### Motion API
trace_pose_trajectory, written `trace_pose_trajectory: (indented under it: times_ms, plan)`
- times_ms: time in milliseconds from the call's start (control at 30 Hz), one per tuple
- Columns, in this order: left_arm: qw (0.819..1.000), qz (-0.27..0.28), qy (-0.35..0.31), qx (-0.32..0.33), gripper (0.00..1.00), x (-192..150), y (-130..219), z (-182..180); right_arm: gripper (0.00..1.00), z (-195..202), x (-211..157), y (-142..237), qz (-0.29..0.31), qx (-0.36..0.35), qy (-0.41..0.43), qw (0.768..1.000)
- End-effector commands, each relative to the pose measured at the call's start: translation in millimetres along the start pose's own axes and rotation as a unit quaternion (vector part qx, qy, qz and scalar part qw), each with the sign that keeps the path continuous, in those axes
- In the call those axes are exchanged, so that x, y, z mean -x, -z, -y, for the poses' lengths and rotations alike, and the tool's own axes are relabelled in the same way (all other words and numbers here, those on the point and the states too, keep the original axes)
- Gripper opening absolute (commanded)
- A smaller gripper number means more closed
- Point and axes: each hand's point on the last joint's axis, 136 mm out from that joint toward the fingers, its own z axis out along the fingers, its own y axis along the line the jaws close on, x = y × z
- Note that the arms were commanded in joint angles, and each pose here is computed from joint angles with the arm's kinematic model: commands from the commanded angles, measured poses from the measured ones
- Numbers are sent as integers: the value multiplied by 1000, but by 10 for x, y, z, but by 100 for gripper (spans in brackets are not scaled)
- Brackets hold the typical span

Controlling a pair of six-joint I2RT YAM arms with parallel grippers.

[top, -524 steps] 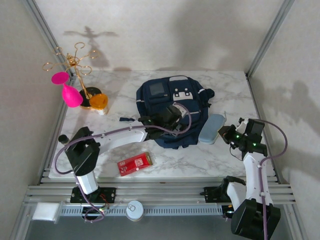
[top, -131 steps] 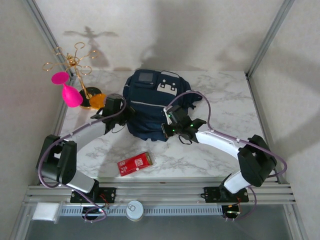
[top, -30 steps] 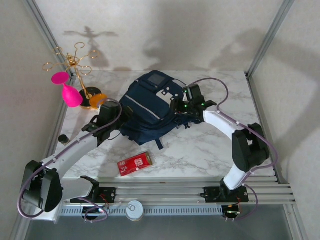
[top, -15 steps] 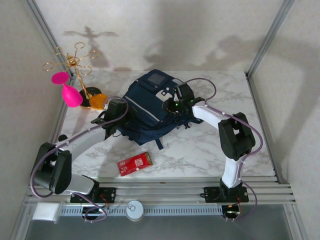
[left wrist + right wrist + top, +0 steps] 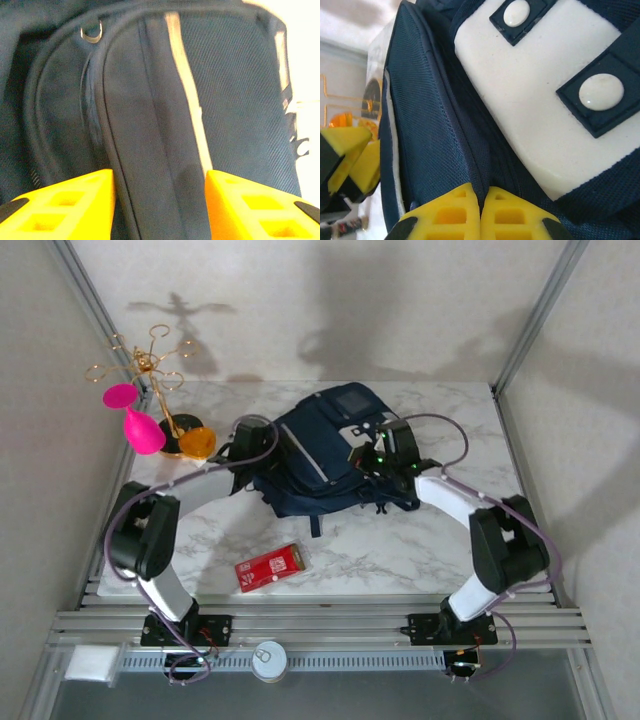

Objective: Pack the student bag
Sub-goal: Unzip the student bag at the center of the table.

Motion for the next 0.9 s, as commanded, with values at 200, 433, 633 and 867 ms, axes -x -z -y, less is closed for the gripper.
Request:
trace_pose_trajectory:
  times_ms: [200, 433, 633, 867]
  plan:
    - [996, 2, -75, -37, 66, 196, 182, 548, 0, -397, 296, 509, 117, 109, -125, 979]
    - [999, 28, -44, 11, 67, -268, 919, 437, 0, -656, 396, 746, 176, 146, -170, 959]
    - [996, 1, -82, 47, 62, -941, 1027, 612, 0, -750, 330, 641, 163, 159, -179, 957]
    - [994, -27, -93, 54, 55, -1442, 902, 696, 0, -742, 304, 548, 158, 158, -186, 957]
